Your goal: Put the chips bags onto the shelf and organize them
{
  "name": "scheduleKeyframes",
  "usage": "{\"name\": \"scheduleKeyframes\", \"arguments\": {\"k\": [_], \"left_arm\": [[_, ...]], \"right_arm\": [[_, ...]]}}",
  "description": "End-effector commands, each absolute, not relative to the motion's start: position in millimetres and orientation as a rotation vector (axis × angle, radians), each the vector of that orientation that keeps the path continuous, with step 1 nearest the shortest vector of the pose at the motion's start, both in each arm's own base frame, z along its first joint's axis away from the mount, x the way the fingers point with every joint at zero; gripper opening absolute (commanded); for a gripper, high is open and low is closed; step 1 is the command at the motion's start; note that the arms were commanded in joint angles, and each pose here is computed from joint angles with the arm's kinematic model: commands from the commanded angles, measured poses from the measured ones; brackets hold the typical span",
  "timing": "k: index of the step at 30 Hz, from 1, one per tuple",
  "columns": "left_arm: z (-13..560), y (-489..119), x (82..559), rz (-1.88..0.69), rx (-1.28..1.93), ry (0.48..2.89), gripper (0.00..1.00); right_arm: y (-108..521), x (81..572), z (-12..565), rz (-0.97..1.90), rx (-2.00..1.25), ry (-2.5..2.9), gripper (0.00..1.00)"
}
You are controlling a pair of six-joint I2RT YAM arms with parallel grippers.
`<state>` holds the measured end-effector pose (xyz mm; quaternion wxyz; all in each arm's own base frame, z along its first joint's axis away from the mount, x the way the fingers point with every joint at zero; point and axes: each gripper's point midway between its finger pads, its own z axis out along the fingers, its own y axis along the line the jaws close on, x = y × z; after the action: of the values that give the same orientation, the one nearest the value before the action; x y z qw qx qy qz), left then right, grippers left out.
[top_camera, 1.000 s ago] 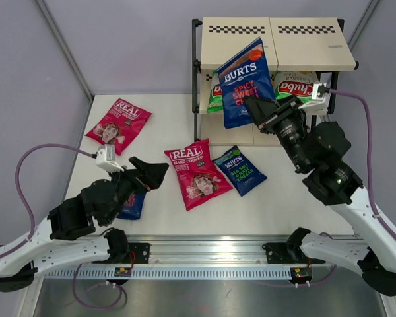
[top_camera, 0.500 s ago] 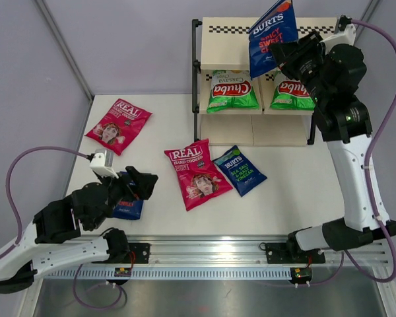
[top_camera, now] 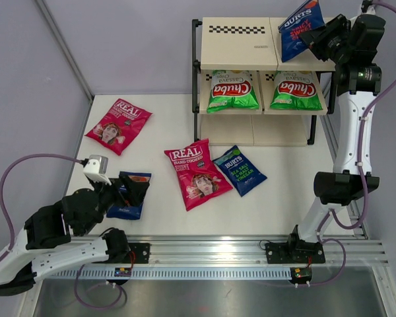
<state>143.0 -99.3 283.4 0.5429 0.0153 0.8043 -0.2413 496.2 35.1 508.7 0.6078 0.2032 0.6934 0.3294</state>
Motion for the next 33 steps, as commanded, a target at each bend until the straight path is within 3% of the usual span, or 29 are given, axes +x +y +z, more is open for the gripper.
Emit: {"name": "scheduleKeyframes", "arguments": {"k": [1,14,15,16,22,27,33], "left_arm": [[278,-91,145,-0.523,0.057,1.894,0.99],[266,-89,146,-0.507,0.059,1.889,0.99],[265,-89,146,-0.507,0.059,1.889,0.99],[266,-89,146,-0.511,0.059,1.886,0.99],[267,-87,144,-0.532,0.047,1.876,0.99],[267,-88,144,-0.541,0.050,1.873,0.99],[266,-87,144,-0.545,0.045,1.871,0.99]], "right_arm": [[28,492,525,0.768,0.403,1.579,0.17],[-33,515,488,0.638,0.463,1.650,0.31],[-34,515,488,0.640,0.464,1.650,0.34],[-35,515,487,0.640,0.461,1.652,0.44],[-46,512,490,0.559,0.464,1.643,0.51],[-69,504,490,0.380,0.476,1.643,0.70],[-93,495,481,0.215,0.548,1.659,0.78]]}}
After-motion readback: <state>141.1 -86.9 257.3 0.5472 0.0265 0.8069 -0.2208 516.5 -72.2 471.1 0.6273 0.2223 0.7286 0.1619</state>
